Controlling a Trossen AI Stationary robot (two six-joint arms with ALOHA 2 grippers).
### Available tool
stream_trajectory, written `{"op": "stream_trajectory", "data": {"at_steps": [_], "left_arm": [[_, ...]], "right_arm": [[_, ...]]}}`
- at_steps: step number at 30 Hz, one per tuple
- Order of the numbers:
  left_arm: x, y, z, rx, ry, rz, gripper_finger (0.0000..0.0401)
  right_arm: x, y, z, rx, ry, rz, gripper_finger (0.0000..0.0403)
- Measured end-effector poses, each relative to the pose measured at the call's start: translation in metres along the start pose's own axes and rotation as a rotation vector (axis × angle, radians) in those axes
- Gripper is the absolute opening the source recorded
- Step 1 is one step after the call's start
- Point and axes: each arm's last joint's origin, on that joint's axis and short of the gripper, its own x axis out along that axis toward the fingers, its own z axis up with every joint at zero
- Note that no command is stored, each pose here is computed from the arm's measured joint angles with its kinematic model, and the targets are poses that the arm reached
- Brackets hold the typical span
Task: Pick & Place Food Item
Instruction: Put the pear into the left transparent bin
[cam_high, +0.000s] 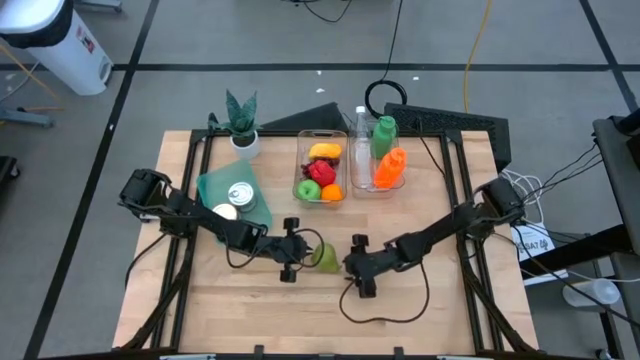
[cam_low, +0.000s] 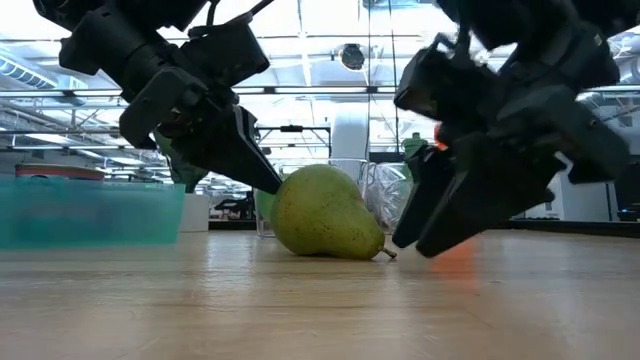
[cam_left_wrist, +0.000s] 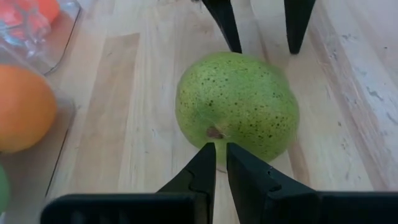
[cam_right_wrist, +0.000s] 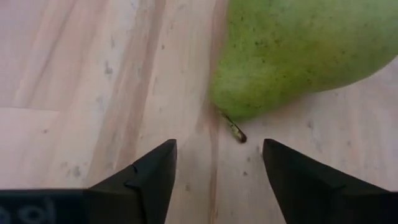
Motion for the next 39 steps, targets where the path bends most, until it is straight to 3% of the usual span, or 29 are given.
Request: {"op": "stream_trajectory", "data": {"at_steps": [7, 23, 30, 39], "left_arm": [[0.000, 0.000, 0.001, -0.020, -0.009, -0.001, 0.0049], [0.000, 0.001, 0.006, -0.025, -0.055, -0.025, 0.0049], [0.000, 0.001, 0.006, -0.027, -0.055, -0.019, 0.0049], [0.000, 0.003, 0.006, -0.023, -0.060, 0.008, 0.0049]], "right_arm": [[0.016, -0.009, -0.007, 0.057, 0.013, -0.052, 0.0232], [0.026, -0.021, -0.007, 0.030, -0.007, -0.092, 0.0195], [0.033, -0.027, -0.012, 0.044, 0.020, -0.094, 0.0142], [0.033, -0.027, -0.014, 0.079, 0.028, -0.101, 0.0022]]}}
